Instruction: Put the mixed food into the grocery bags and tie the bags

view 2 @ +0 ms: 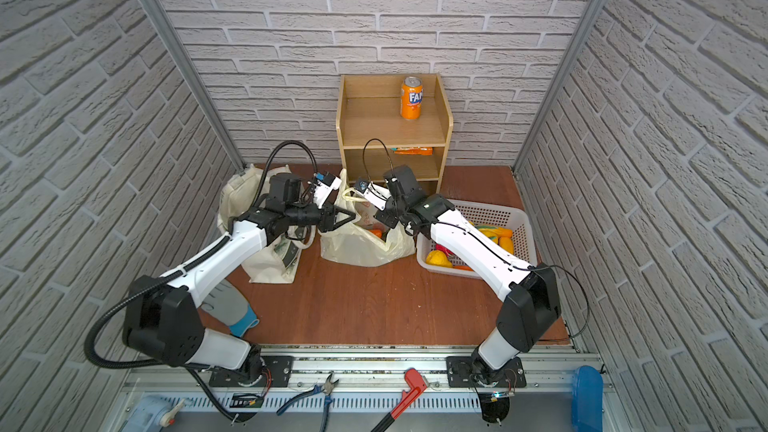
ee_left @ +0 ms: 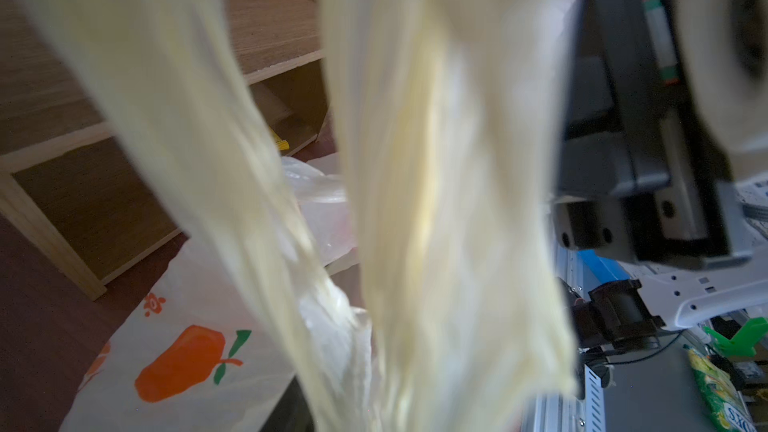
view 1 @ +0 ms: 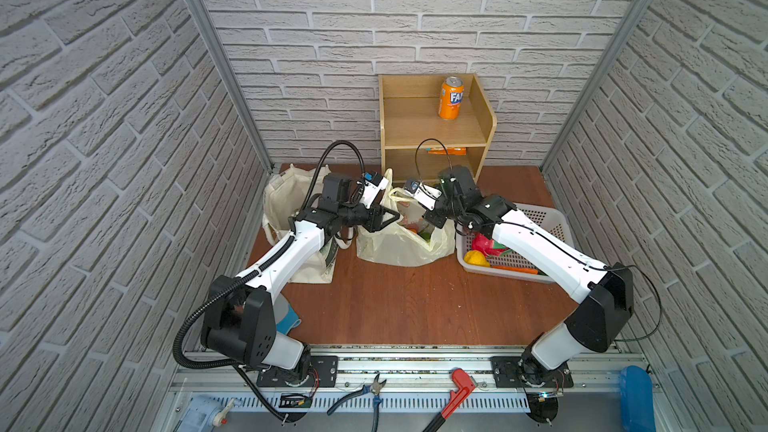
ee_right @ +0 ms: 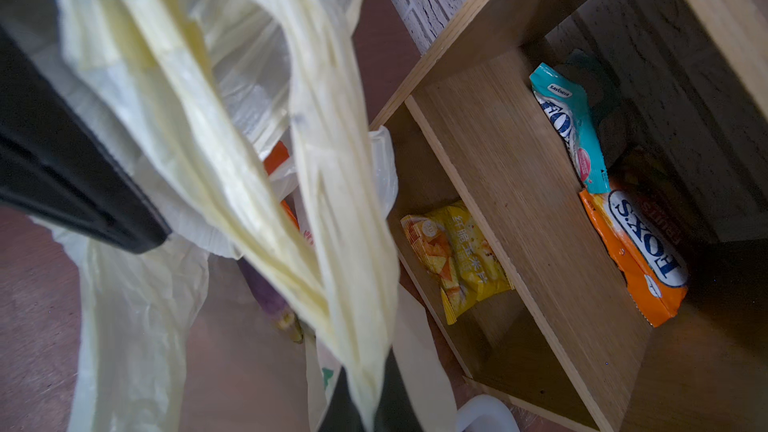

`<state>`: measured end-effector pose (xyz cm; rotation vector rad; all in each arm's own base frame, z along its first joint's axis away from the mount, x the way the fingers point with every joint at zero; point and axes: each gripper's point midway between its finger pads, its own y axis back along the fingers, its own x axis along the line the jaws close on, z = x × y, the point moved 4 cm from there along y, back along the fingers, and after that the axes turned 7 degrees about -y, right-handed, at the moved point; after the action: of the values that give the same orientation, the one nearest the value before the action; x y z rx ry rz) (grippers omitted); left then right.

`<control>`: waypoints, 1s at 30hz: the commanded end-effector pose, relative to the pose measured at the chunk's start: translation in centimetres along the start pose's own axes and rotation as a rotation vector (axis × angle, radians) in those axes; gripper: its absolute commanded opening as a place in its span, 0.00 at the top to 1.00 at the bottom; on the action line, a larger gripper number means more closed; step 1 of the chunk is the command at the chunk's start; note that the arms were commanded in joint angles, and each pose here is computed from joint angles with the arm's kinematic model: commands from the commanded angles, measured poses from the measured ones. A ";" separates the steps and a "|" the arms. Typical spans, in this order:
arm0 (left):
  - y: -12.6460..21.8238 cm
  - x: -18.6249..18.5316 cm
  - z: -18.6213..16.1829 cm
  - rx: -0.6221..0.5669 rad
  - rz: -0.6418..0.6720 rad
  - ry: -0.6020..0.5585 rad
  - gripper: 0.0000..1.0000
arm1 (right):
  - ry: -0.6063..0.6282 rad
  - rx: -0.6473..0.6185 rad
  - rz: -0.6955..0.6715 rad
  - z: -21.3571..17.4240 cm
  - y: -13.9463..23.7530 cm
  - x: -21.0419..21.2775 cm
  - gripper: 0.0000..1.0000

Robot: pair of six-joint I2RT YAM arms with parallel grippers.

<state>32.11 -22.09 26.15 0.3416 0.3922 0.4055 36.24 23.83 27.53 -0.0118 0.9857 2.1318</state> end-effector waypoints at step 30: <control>2.3 -0.5 2.8 -0.181 -0.054 -0.045 0.44 | 0.080 -0.015 0.027 1.1 -0.7 3.0 0.94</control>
<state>31.97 -20.94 28.83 0.2017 0.3644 0.3892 34.80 26.35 26.06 -0.0633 1.0547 2.1740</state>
